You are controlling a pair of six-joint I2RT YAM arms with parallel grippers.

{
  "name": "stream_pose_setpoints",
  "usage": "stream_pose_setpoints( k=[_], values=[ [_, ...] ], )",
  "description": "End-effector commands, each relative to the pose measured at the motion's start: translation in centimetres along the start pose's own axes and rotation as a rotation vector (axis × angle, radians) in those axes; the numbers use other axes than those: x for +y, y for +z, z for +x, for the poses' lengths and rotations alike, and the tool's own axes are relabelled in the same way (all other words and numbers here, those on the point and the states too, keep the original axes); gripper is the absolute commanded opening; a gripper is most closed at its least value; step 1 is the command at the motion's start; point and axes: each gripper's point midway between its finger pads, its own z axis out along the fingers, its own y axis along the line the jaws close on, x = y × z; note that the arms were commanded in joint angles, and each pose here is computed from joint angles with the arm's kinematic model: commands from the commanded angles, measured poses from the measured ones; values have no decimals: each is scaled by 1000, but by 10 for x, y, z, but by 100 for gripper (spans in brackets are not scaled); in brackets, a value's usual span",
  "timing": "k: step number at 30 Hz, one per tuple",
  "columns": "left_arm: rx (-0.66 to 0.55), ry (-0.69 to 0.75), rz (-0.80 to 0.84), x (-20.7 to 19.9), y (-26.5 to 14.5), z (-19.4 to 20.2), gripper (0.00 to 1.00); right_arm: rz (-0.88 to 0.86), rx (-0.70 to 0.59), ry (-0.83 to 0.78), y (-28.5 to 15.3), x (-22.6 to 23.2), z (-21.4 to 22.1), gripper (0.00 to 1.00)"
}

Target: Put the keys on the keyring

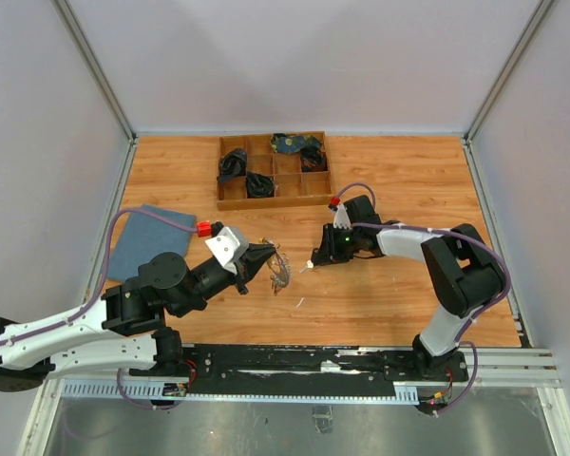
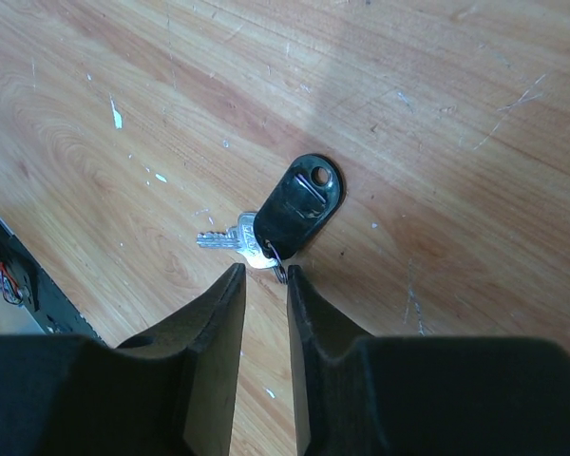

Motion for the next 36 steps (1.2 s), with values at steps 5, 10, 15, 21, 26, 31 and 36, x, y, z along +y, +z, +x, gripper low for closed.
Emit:
stream_pose_setpoints(
  k=[5,10,15,21,26,31,36],
  values=[
    [-78,-27,-6,2,0,-21,0,21,18,45,5,-15,8,25],
    [-73,-23,-7,2,1,-19,0,23,17,45,6,-16,7,20],
    [-75,-19,-7,2,2,-20,0,0,1,21,5,-12,3,9],
    [-84,-20,-5,2,1,-23,0,-7,-109,-111,-16,1,-18,1],
    [-100,-32,-3,1,2,-29,0,-19,-279,-289,-56,26,-43,1],
    [-104,-55,-5,0,3,-32,1,-28,-434,-487,-101,53,-57,0],
    [-118,-75,-2,-1,3,-36,0,-24,-656,-664,-152,79,-67,0]
  ],
)
